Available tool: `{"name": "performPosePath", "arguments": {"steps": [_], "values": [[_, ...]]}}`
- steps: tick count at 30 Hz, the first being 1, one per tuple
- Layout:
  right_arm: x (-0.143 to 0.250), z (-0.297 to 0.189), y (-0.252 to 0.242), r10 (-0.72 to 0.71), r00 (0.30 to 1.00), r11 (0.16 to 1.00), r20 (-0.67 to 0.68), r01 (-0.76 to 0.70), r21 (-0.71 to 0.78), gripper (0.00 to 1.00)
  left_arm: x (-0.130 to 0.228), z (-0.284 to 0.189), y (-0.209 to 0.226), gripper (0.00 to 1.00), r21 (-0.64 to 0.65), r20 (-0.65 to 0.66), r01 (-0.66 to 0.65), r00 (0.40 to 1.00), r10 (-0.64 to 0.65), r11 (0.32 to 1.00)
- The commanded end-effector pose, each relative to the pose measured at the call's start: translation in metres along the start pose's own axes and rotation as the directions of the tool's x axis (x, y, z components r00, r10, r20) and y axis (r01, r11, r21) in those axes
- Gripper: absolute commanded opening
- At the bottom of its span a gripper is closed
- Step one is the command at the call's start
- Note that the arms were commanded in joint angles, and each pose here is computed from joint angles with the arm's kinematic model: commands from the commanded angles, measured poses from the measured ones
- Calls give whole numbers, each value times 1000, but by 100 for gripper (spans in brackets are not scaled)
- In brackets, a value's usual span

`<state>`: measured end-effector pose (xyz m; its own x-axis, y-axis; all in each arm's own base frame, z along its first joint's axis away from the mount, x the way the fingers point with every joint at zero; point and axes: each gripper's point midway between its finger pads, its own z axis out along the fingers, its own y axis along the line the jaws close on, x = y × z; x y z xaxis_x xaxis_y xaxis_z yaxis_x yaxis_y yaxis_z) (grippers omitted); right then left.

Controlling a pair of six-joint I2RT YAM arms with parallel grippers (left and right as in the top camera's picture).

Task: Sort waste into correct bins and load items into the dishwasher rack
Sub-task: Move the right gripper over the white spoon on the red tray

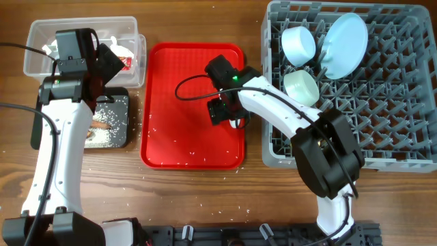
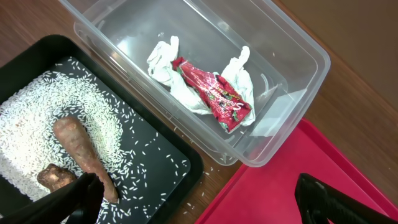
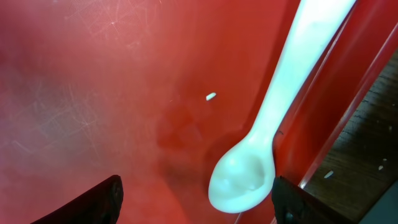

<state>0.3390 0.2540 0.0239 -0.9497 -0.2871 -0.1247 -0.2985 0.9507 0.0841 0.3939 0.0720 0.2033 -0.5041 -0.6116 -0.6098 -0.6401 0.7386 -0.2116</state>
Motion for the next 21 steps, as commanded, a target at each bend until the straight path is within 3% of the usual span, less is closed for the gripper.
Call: {"name": "performPosePath", "arguments": {"steps": [1,14,17,21], "values": [[2,8,-5,18,1000,999,-7,-18,29,77,-11,-10,0,100,6,37,20,999,-20,1000],[16,37,-19,14,998,996,-57,-9,93,75,-11,-10,0,100,6,37,19,999,-20,1000],[19,38,-20,13,997,995,-72,-6,97,67,-11,-10,0,100,6,37,20,999,-20,1000],[19,38,-20,12,997,995,-72,-5,98,46,-11,-10,0,100,6,37,20,999,-20,1000]]}}
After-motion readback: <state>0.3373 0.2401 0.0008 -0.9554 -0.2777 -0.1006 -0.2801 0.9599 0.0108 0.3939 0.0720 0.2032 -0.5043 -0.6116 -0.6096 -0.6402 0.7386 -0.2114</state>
